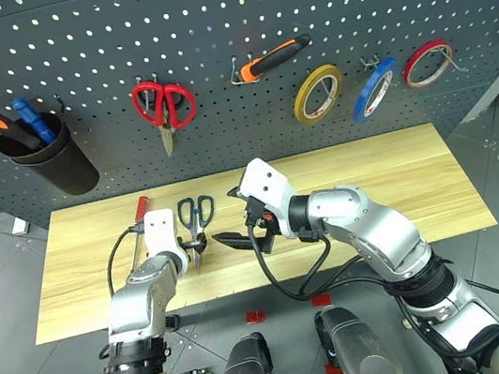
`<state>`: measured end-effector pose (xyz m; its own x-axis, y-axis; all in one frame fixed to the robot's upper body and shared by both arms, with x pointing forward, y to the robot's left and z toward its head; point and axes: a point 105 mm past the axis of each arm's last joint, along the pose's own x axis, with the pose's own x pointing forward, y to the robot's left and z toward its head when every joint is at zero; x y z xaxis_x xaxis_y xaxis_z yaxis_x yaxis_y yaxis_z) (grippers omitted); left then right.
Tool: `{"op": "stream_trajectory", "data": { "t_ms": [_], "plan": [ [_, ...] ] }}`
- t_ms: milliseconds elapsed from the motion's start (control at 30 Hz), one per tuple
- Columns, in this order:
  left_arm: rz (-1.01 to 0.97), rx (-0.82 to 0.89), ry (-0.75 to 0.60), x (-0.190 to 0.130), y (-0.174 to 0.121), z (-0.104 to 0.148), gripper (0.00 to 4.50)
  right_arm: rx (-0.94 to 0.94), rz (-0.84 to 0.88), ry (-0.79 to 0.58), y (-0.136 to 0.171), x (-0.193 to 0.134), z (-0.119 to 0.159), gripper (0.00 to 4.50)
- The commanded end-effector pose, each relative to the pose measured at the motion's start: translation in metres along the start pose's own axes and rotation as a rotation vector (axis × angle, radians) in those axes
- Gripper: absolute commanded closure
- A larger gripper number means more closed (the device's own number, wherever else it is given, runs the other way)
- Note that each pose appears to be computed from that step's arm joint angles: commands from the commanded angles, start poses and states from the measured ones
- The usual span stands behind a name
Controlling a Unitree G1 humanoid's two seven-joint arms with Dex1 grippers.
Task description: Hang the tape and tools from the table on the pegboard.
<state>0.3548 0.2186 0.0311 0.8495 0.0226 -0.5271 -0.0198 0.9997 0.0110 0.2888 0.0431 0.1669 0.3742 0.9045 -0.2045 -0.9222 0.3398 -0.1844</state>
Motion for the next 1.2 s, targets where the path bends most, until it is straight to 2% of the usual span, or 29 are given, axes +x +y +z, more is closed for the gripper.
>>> {"op": "stream_trajectory", "data": {
  "t_ms": [33, 133, 367, 433, 633, 767, 900, 1067, 1200],
  "plan": [
    [0.013, -0.011, 0.018, 0.010, 0.001, -0.005, 0.37, -0.037, 0.016, -0.064, 0.006, -0.001, 0.022, 0.00],
    [-0.001, -0.004, 0.030, 0.017, -0.002, -0.006, 1.19, -0.041, 0.002, -0.069, 0.003, -0.002, 0.027, 0.00],
    [-0.013, 0.040, 0.004, 0.019, 0.002, -0.006, 3.47, -0.030, -0.051, -0.055, -0.010, -0.008, 0.030, 0.00],
    [-0.019, 0.036, 0.000, 0.018, 0.004, -0.007, 3.85, -0.031, -0.059, -0.047, -0.012, -0.011, 0.030, 0.00],
    [-0.103, 0.080, -0.131, -0.006, -0.002, 0.009, 3.94, -0.103, -0.084, -0.057, -0.015, -0.031, 0.030, 0.00],
    [-0.186, 0.153, -0.246, -0.047, -0.009, 0.016, 3.94, -0.231, -0.124, -0.161, -0.012, -0.052, 0.041, 0.00],
    [-0.244, 0.271, -0.381, -0.101, -0.022, 0.022, 3.94, -0.188, -0.035, -0.251, -0.003, -0.073, 0.047, 0.00],
    [-0.221, 0.361, -0.604, -0.152, -0.035, 0.051, 3.94, -0.171, -0.042, -0.336, -0.005, -0.081, 0.060, 0.00],
    [-0.196, 0.435, -0.746, -0.175, -0.040, 0.077, 3.94, -0.186, -0.068, -0.389, -0.010, -0.080, 0.070, 0.00]
  ]
}}
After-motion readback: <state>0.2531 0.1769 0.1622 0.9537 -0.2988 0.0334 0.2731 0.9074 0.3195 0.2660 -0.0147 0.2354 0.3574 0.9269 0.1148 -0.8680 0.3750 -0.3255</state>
